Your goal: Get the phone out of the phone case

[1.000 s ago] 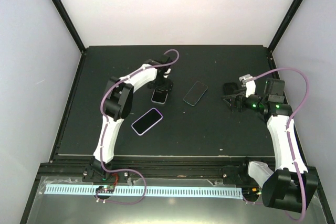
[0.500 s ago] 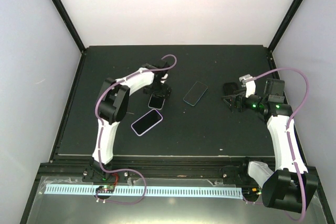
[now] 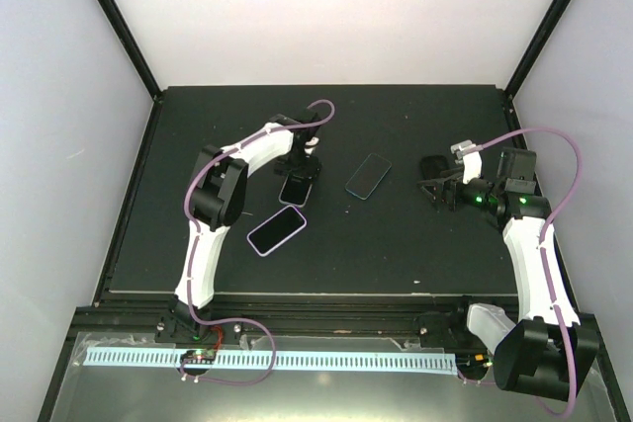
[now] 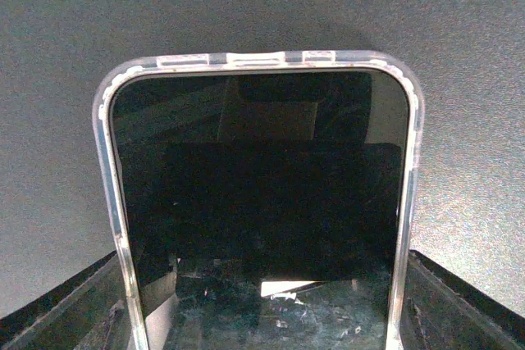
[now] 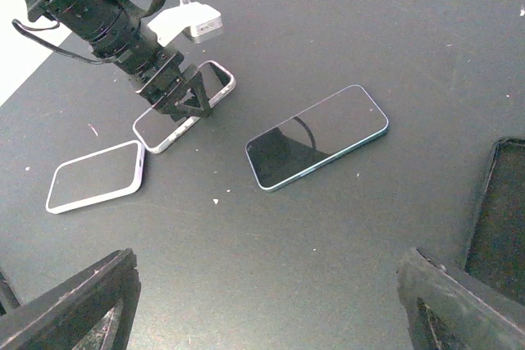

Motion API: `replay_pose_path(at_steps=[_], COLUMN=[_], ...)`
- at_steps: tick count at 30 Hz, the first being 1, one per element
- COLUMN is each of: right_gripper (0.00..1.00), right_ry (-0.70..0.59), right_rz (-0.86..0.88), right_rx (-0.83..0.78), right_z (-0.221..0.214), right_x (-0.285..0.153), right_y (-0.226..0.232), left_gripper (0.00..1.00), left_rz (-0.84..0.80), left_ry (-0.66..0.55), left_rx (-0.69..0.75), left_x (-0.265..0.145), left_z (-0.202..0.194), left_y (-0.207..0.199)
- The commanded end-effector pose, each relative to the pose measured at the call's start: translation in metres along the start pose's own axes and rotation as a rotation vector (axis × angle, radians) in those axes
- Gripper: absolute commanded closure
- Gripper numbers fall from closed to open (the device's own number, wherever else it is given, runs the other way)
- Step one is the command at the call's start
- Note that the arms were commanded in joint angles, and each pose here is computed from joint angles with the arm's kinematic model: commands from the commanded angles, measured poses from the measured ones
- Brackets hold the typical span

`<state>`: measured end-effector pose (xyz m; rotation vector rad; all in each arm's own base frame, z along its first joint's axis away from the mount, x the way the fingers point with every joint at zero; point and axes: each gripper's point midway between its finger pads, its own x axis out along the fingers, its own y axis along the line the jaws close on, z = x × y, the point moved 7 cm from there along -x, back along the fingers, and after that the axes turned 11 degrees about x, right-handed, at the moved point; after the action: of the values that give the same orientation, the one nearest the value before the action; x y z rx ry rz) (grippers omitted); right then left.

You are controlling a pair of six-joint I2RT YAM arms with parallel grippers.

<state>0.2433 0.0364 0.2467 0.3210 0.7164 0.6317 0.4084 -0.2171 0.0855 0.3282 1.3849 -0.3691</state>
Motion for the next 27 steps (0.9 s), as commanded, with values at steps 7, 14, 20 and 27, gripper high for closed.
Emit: replay_pose_path(at_steps=[7, 14, 20, 27], right_gripper=[0.2, 0.28, 0.3, 0.36], right_ry=[-0.017, -0.004, 0.036, 0.129], right_rz=[0.005, 0.035, 0.107, 0.182], right_rx=[-0.024, -0.13, -0.257, -0.218], right_z=[0.016, 0.026, 0.036, 0.033], right_x=[0.001, 0.025, 0.071, 0.119], right_y=[-0.001, 0.045, 0.1, 0.143], left_gripper=[0.53, 0.59, 0.64, 0.66], left_rz=[-0.185, -0.381, -0.559, -0.604], left_ry=[-0.359, -0.741, -0.939, -1.023], left_rx=[-0.07, -0.157, -0.298, -0.366], left_x=[-0.1, -0.183, -0.206, -0.213], left_z=[-0.004, -0.03, -0.047, -0.049], left_y=[-0.018, -0.04, -0.05, -0.063])
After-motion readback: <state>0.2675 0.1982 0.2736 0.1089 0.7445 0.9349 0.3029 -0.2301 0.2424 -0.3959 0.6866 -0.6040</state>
